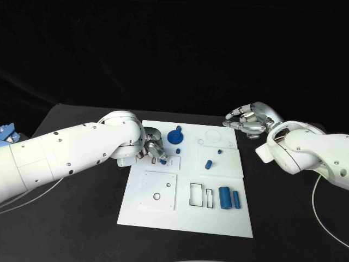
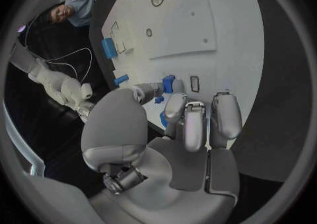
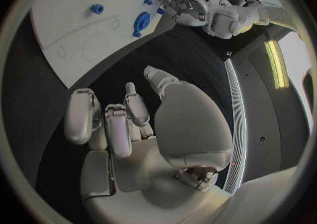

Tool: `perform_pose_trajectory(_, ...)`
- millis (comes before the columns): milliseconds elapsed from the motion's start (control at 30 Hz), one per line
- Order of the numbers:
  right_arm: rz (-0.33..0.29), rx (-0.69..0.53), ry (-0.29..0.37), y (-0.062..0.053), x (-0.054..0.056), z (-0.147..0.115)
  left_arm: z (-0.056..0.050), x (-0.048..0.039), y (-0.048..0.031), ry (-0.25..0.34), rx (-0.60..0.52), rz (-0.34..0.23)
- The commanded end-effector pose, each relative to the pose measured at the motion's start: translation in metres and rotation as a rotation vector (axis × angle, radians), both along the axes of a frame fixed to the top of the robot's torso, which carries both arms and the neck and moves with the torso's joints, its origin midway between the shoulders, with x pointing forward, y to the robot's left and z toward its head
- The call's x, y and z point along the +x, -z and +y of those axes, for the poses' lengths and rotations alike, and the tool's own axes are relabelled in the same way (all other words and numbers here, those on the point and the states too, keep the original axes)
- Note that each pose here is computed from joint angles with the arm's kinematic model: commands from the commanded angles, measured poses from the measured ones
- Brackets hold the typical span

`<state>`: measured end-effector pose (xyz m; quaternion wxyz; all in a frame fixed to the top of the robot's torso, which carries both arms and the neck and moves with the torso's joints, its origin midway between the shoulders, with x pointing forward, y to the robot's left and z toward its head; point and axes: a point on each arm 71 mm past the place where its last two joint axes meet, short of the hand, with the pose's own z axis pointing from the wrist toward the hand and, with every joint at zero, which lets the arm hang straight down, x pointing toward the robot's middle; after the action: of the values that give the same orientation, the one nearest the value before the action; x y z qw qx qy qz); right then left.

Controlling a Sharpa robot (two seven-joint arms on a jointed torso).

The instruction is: Assemble the parts on the task board

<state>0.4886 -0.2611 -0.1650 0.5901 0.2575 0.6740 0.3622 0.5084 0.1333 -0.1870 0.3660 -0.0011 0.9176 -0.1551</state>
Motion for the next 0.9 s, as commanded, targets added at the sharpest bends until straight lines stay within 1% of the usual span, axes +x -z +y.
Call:
perform_pose_trajectory(33,0.004,-0.004,-0.017,0.0006,-0.0005,0.0015,-0.0039,-0.0037,0.0055,0.027,0.019,0.036)
perform_pose_trajectory(900,0.002,-0.005,-0.018,0.0004,-0.0009,0.0006,-0.0034,-0.0021,0.0070,0.035,0.050,0.038)
